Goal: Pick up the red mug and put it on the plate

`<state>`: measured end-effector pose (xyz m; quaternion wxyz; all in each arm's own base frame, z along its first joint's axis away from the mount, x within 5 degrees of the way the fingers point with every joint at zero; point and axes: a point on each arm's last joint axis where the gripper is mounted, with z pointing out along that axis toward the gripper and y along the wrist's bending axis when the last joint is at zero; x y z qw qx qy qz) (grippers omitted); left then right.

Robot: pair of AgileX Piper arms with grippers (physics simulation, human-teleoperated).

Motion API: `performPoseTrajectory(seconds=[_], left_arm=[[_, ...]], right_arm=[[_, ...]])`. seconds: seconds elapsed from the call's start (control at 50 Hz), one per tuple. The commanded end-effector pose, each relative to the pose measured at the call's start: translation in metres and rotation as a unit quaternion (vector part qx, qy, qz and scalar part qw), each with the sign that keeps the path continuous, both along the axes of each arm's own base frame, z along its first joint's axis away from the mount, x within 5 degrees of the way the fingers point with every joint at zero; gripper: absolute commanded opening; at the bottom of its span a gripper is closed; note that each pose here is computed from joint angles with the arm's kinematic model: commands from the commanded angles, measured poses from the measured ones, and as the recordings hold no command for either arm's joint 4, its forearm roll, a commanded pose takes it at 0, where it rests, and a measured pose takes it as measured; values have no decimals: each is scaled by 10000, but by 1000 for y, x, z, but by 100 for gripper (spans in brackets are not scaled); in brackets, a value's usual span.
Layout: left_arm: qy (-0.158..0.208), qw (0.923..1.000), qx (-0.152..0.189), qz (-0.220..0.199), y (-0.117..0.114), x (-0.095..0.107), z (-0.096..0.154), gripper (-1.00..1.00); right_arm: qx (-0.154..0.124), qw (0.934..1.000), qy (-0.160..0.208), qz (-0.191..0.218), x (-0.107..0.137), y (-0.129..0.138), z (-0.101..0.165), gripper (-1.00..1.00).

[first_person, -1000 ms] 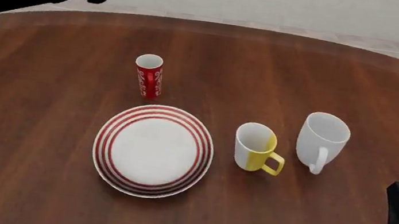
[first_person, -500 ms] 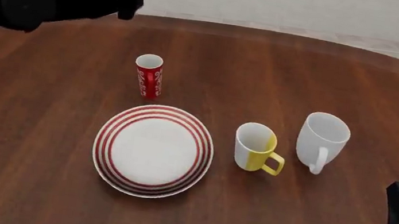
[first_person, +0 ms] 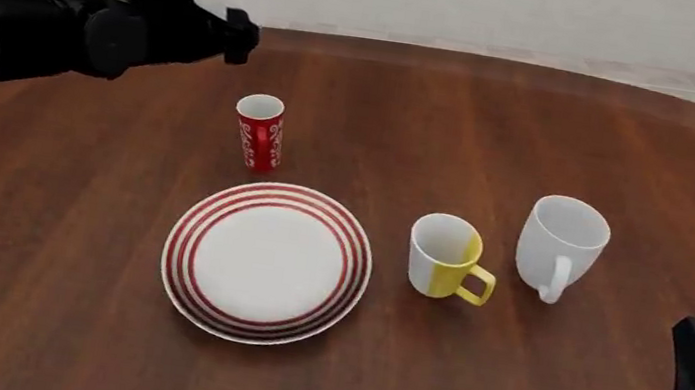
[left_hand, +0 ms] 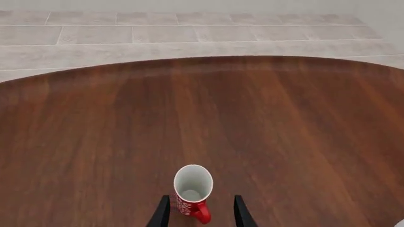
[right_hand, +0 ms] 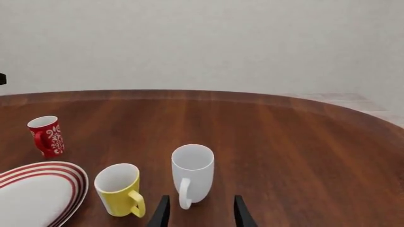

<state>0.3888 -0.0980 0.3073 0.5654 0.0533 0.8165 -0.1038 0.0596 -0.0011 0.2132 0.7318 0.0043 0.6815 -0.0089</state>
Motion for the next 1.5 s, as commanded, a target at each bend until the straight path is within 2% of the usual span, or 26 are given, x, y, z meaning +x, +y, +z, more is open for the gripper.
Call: performPoseTrajectory(seconds=[0.02, 0.28, 0.9, 1.08, 1.5], left_arm=[[143, 9999, -39, 72, 1, 10, -18, 100], [306, 9994, -100, 155, 5, 11, -35, 100], [442, 9989, -125, 113, -2, 13, -56, 100], [566, 9981, -172, 143, -2, 15, -72, 100], [586, 9979, -211, 149, -3, 15, -80, 100]], right_arm=[[21, 10000, 13, -3, 1, 0, 0, 100], [46, 10000, 33, -3, 3, 0, 0, 100], [18, 10000, 23, 3, 1, 0, 0, 100], [6, 10000, 20, 6, 1, 0, 0, 100], [-2, 10000, 11, 9, 1, 0, 0, 100]])
